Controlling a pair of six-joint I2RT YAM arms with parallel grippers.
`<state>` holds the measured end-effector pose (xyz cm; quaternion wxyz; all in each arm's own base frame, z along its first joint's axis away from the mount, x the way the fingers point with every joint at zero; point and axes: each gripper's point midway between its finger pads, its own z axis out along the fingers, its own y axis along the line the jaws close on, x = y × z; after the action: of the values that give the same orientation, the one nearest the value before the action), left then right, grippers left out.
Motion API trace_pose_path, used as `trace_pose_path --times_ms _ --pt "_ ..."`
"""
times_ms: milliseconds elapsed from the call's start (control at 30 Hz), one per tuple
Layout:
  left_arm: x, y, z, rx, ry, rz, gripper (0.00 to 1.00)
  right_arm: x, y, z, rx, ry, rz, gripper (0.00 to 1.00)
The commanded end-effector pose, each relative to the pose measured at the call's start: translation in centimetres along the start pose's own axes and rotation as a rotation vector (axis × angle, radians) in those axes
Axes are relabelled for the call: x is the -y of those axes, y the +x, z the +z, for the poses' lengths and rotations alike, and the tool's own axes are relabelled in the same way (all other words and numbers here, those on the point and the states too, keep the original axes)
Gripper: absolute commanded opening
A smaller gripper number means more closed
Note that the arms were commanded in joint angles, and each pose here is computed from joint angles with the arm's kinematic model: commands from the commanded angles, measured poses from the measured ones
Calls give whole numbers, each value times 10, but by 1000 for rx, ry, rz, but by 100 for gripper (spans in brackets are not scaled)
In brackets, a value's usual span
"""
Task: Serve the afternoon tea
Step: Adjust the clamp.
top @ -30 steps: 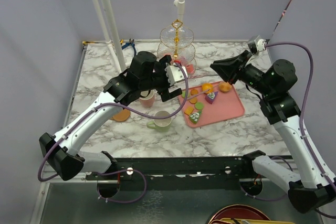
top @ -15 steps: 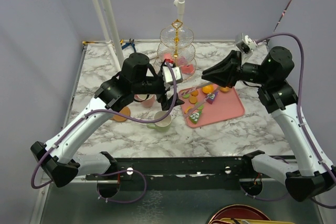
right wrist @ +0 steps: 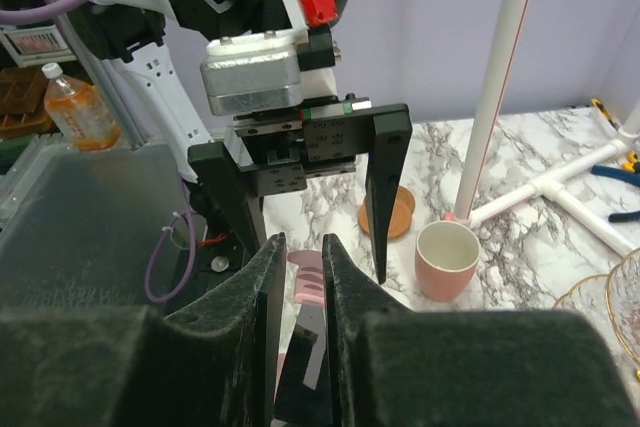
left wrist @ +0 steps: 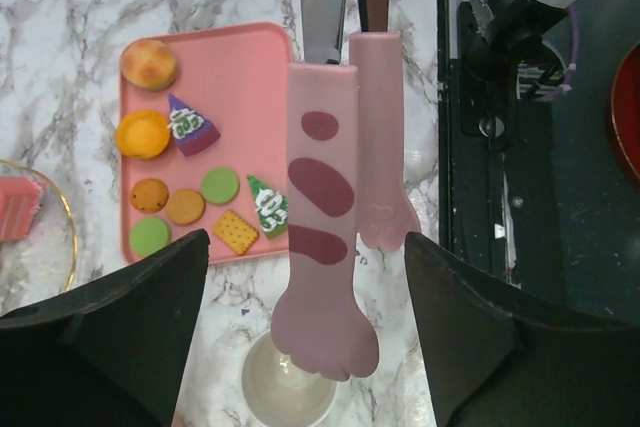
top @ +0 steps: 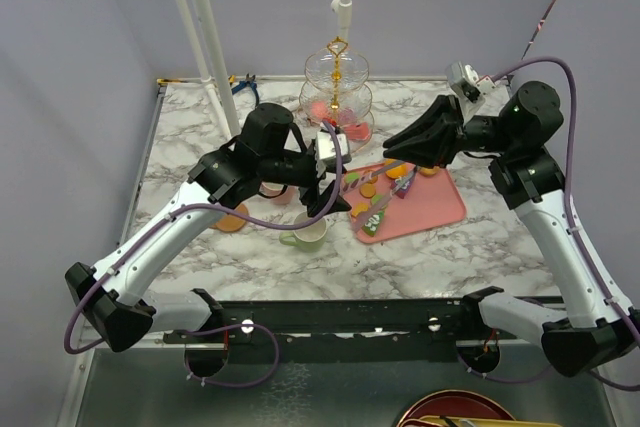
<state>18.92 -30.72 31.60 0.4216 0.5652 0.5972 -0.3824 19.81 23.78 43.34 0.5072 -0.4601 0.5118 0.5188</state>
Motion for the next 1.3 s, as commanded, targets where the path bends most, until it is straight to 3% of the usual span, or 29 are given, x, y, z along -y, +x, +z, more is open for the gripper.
trace_pose_path --times_ms 0,100,233,433,467,633,733,800,933,1100,1267 --pt "18 5 5 -11 96 -53 79 -12 -14 2 13 -95 -47 1" --pt "24 8 7 -17 128 -70 74 -14 -15 3 16 -132 -52 1" --pt "32 11 6 -28 164 -85 60 -13 -16 4 15 -152 -65 1" --pt "31 12 6 -33 152 -62 23 -5 -12 8 7 -161 -42 3" --pt "30 13 6 -36 147 -56 20 -3 -11 8 7 -157 -34 6" --pt "23 20 6 -55 111 -13 11 11 -9 12 22 -88 8 47" --pt "15 23 7 -63 69 22 5 26 -12 13 36 -7 29 59" --pt "9 22 7 -59 32 51 0 36 -14 14 46 46 49 77" --pt "-16 17 5 -31 -114 116 0 63 -21 12 80 211 82 98" --pt "-59 -4 -12 58 -395 200 0 107 -43 -21 177 606 66 100" --pt "-95 -22 -34 101 -629 282 0 114 -64 -55 280 831 82 100"
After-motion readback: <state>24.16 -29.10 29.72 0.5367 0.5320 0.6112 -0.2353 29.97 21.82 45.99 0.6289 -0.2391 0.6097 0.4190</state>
